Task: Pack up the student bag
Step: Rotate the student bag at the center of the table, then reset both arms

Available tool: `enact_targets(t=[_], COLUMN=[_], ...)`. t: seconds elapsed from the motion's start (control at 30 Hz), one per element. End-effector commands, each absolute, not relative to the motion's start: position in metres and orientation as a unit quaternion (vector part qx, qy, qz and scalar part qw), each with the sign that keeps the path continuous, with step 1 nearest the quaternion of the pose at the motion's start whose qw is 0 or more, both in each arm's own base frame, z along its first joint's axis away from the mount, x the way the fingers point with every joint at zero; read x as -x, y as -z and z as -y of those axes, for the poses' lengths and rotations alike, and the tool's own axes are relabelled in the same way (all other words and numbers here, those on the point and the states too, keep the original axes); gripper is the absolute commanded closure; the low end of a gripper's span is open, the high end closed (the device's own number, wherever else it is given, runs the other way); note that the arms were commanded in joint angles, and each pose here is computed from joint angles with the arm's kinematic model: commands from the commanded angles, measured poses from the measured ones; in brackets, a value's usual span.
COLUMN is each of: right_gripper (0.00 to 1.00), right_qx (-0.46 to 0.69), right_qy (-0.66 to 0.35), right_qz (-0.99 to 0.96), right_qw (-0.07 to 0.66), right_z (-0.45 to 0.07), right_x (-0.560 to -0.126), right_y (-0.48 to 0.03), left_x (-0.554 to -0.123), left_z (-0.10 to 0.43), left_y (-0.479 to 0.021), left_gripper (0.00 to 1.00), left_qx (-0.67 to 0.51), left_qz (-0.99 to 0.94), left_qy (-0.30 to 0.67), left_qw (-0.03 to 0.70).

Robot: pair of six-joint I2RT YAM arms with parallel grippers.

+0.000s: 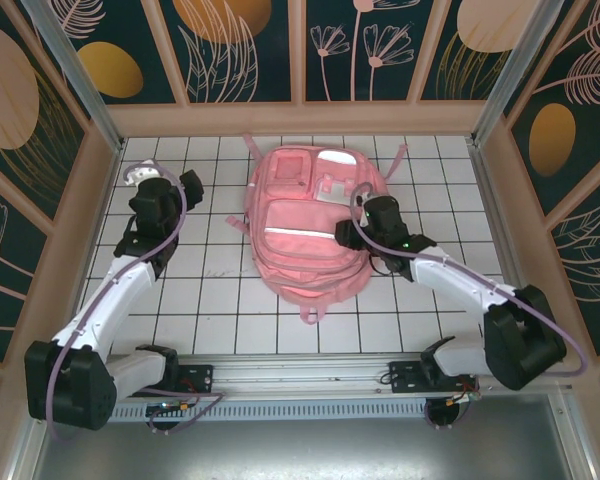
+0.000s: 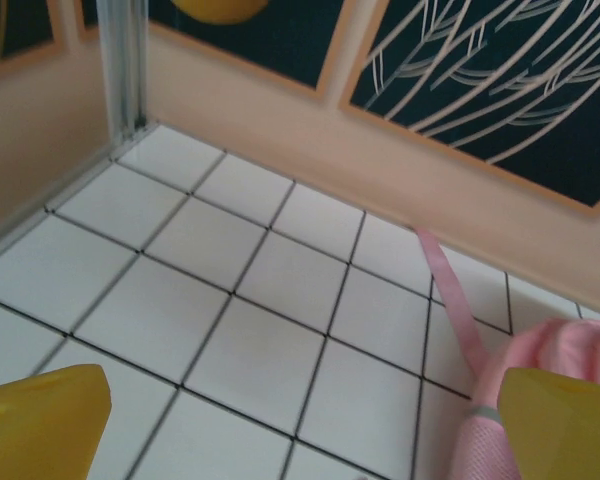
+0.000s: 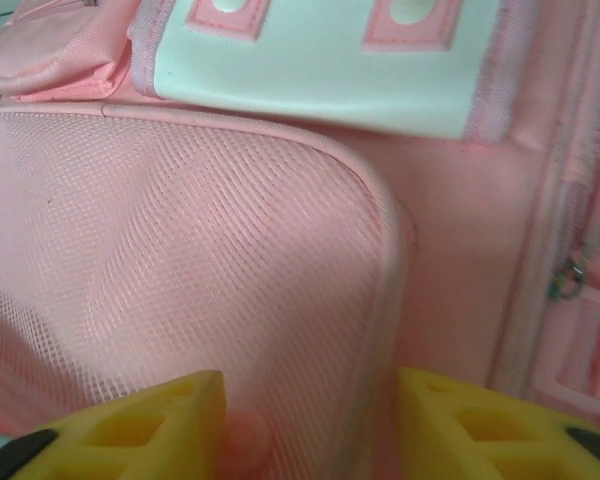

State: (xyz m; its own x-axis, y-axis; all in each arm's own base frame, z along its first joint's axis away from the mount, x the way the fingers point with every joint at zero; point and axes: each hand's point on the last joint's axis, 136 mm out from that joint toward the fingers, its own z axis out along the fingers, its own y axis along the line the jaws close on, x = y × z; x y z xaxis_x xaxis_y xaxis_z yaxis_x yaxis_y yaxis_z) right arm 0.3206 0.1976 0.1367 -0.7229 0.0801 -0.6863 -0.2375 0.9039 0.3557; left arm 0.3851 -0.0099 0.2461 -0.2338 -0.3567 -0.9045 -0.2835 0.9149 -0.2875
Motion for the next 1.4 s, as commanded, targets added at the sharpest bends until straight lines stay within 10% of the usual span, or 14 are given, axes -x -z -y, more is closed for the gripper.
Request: enact_targets(t=[0.0,0.07,0.13,0.43,0.57,0.97,1.37], right_gripper=[0.56,0.55,0.02,0.01,0.01,0.01,0.01], right_qx=[0.039,0.035,0.03,-0.082,0.067,-0.001,-0.097], right_qy=[-0.183,-0.187,-0.197,-0.157,-0.09,-0.014,0.009], right_qz=[-0.908,-0.904,-0.892,-0.758,-0.689,-0.678,-0.762], right_qw=[0.376,0.383,0.406,0.628,0.716,0.735,0.64], right_z=[-0.177,-0.17,-0.166,-0.107,-0.119,-0.058,0.028], right_x=[-0.309,-0.304,-0.303,-0.321,-0.327,-0.344,-0.365], right_y=[-0.132,-0.138,-0.156,-0.31,-0.342,-0.261,-0.137], left_x=[-0.385,-0.384,-0.385,-0.391,-0.38,-0.353,-0.377], left_z=[-0.006,-0.014,-0.019,-0.035,-0.038,-0.027,-0.022], left_y=[-0.261,-0.251,-0.236,-0.169,-0.134,-0.152,-0.135], left_gripper=[0.01,0.01,0.01,0.01,0.01,0.01,0.01], left_qx=[0.175,0.174,0.175,0.172,0.157,0.096,0.076], left_qz=[-0.746,-0.742,-0.748,-0.773,-0.781,-0.688,-0.737], left_qy=[-0.029,-0.048,-0.053,-0.027,-0.038,-0.028,-0.027], left_qw=[0.642,0.645,0.638,0.61,0.603,0.718,0.671])
